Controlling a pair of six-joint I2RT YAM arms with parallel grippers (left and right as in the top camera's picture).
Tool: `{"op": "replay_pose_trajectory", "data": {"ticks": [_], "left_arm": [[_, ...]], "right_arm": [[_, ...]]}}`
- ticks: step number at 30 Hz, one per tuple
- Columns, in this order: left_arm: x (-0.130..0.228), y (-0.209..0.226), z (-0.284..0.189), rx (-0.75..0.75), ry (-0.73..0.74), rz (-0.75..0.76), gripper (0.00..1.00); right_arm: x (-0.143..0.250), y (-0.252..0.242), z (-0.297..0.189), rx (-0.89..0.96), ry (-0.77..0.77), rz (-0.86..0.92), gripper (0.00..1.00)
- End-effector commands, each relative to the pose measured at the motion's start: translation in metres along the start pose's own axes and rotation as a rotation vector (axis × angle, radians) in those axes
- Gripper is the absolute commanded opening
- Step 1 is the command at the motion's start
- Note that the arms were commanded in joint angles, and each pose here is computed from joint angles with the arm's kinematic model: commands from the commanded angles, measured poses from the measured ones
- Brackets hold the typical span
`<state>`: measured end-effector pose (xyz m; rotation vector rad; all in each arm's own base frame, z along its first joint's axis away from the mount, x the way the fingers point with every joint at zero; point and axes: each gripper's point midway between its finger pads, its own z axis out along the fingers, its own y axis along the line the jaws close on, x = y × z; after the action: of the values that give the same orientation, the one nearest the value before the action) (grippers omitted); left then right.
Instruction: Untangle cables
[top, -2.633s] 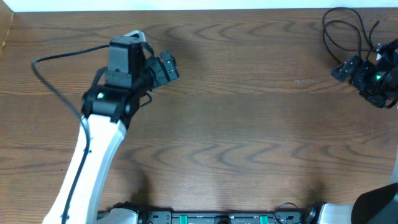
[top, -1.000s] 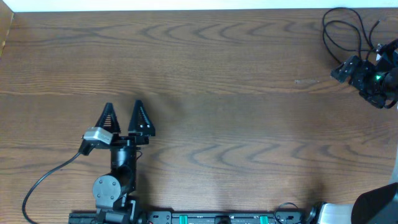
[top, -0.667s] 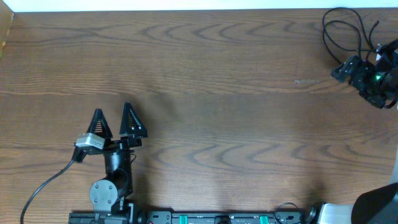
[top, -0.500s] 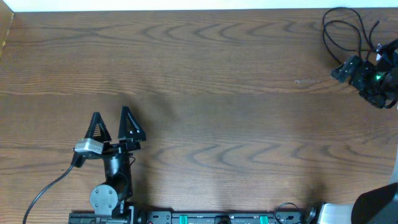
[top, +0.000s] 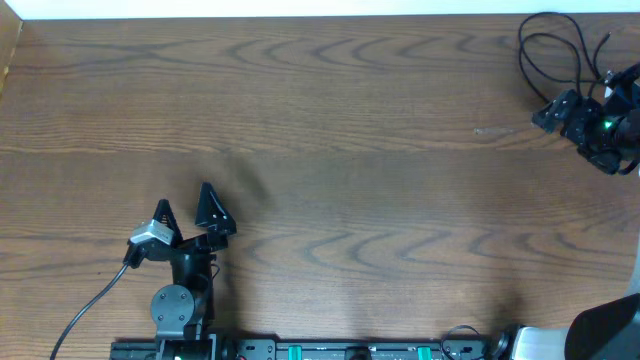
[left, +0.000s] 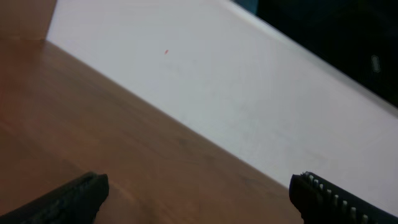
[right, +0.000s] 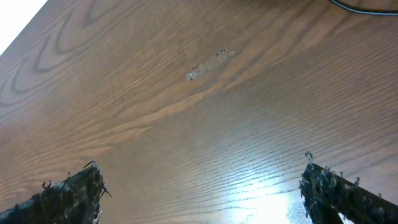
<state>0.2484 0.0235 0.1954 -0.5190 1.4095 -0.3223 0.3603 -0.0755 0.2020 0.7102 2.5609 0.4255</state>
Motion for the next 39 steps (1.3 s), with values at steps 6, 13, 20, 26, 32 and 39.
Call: {"op": "replay_pose_trajectory", "data": {"ticks": [6,13,20,26,32,39], "left_arm": [[0.018,0.024,-0.006,-0.094,0.07,0.024,0.98],[0.041,0.039,-0.01,-0.147,0.169,0.068,0.98],[0.048,0.03,-0.01,-0.079,0.214,0.18,0.98],[0.055,0.023,-0.011,-0.018,0.248,0.293,0.98],[0.054,0.023,-0.011,-0.009,0.248,0.403,0.98],[0.055,0.023,-0.011,-0.007,0.248,0.409,0.98]], "right_arm": [[0.002,0.002,0.0,-0.006,0.004,0.004,0.99],[0.002,0.002,0.0,-0.006,0.004,0.004,0.99],[0.002,0.002,0.0,-0.006,0.004,0.004,0.99],[0.002,0.002,0.0,-0.006,0.003,0.003,0.99],[0.002,0.002,0.0,-0.006,0.003,0.003,0.99],[0.002,0.002,0.0,-0.006,0.004,0.004,0.99]]}}
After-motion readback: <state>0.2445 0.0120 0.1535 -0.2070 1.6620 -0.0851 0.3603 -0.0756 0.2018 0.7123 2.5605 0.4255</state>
